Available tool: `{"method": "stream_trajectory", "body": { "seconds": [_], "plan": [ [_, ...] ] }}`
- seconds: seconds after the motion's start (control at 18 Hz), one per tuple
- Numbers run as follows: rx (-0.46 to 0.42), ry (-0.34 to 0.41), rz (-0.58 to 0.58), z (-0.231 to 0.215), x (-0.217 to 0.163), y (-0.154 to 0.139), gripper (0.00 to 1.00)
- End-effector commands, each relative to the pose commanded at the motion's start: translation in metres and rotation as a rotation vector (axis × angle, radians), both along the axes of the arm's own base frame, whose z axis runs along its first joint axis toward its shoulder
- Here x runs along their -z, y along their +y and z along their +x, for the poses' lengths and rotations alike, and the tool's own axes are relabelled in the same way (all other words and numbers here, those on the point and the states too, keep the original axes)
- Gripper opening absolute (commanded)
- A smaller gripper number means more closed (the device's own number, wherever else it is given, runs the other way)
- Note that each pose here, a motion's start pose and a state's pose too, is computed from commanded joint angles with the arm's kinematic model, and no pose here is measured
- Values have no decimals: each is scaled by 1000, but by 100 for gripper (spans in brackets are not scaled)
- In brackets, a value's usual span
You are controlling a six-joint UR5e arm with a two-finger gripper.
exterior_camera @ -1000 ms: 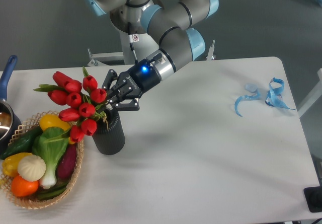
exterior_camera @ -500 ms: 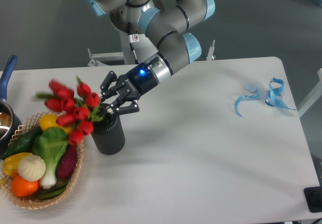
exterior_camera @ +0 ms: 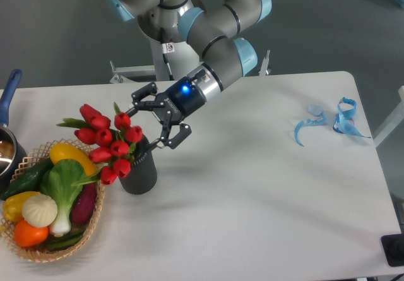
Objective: Insert the flowers into the vase
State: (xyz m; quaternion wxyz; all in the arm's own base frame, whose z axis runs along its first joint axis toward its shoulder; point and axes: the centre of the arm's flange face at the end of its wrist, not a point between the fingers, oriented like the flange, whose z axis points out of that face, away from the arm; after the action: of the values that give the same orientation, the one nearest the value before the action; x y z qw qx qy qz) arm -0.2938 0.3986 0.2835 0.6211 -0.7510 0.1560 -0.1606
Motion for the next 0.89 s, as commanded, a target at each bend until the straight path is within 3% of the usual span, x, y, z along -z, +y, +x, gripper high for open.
{"method": "stream_trajectory", "body": {
  "seconds": [0.78,0.89],
  "plan": [
    [-219,87,26,-107,-44,-66,100],
    [-258,124,-45,-129,-43,-80,100]
  ]
}}
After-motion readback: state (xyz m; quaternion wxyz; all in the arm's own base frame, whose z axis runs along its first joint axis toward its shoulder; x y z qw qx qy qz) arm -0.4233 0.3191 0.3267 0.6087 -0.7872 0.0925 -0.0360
